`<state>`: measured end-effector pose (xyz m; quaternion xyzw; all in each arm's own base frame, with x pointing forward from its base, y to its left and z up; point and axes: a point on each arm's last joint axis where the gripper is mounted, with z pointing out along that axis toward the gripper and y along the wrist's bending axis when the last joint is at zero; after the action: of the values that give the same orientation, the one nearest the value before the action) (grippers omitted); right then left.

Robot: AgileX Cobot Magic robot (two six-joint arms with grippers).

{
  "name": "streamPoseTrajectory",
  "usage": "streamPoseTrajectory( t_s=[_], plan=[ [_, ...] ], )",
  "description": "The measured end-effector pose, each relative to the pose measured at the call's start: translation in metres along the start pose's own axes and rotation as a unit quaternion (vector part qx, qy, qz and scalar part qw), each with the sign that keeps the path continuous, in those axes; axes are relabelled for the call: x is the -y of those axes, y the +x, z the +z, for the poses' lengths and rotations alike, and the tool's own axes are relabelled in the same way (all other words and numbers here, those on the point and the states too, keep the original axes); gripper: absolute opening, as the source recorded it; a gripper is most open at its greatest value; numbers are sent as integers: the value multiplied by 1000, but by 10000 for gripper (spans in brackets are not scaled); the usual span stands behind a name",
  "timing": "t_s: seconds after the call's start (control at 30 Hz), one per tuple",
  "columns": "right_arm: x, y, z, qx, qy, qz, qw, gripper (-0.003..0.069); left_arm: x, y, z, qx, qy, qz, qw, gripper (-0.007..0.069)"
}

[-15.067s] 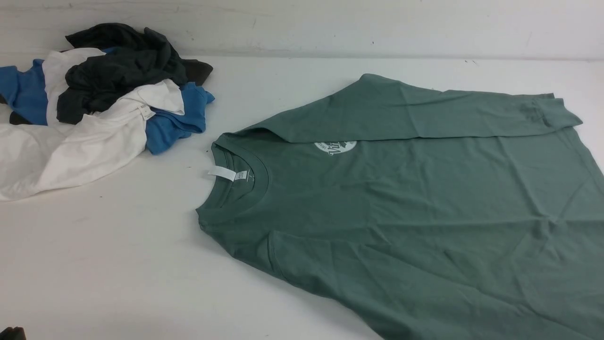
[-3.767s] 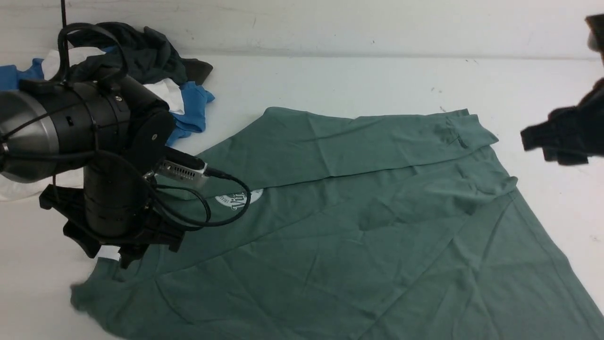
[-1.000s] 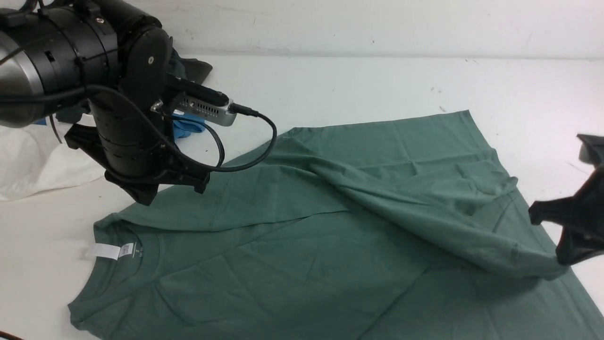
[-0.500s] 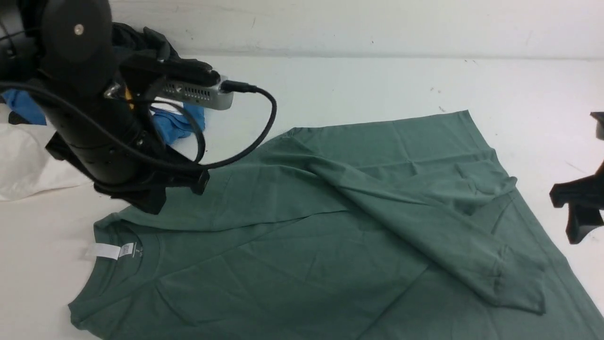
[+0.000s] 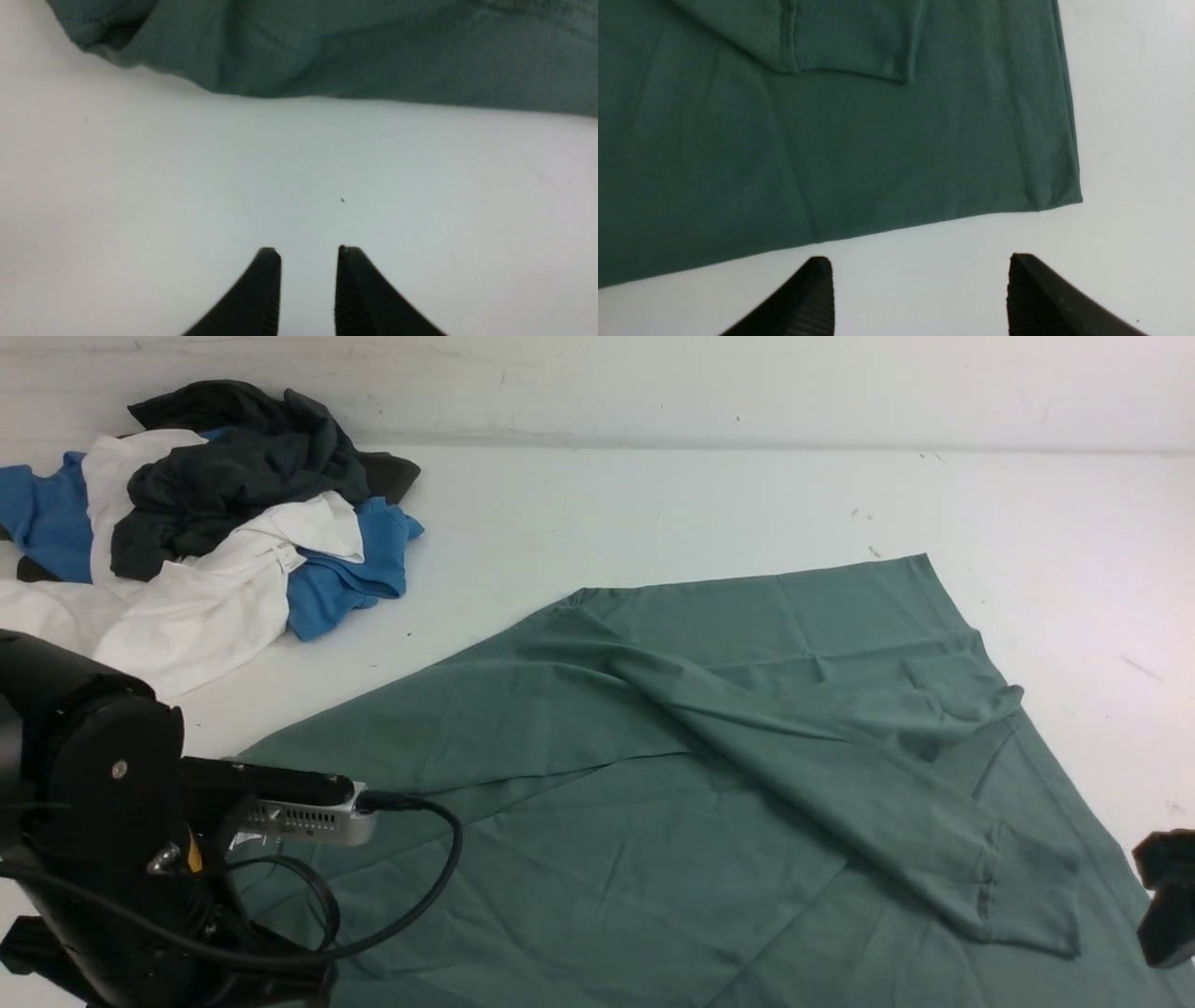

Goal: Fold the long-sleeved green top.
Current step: Use both arms simultaneously to clamp the lower edge of the clothing fabric

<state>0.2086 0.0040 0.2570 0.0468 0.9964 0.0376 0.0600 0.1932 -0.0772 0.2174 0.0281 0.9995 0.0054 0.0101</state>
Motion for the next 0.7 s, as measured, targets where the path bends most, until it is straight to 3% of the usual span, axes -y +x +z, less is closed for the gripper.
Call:
streamPoseTrajectory(
  t_s=[0.17,0.2,0.33,0.7],
  plan=[
    [-1,2,-3,8,-7,2,1000,459,1,-3,5,2,1,-31,1000,311],
    [-2,2,-3,9,-10,2,1000,459,2,-5,8,-3,-1,-48,999,367],
    [-3,1,-3,17,-15,3,1000,460,5,-13,25,-23,-10,-83,996,440],
    [-6,-1,-3,28,-35,-11,999,461,15,-36,66,-25,-2,-120,992,470]
  ],
)
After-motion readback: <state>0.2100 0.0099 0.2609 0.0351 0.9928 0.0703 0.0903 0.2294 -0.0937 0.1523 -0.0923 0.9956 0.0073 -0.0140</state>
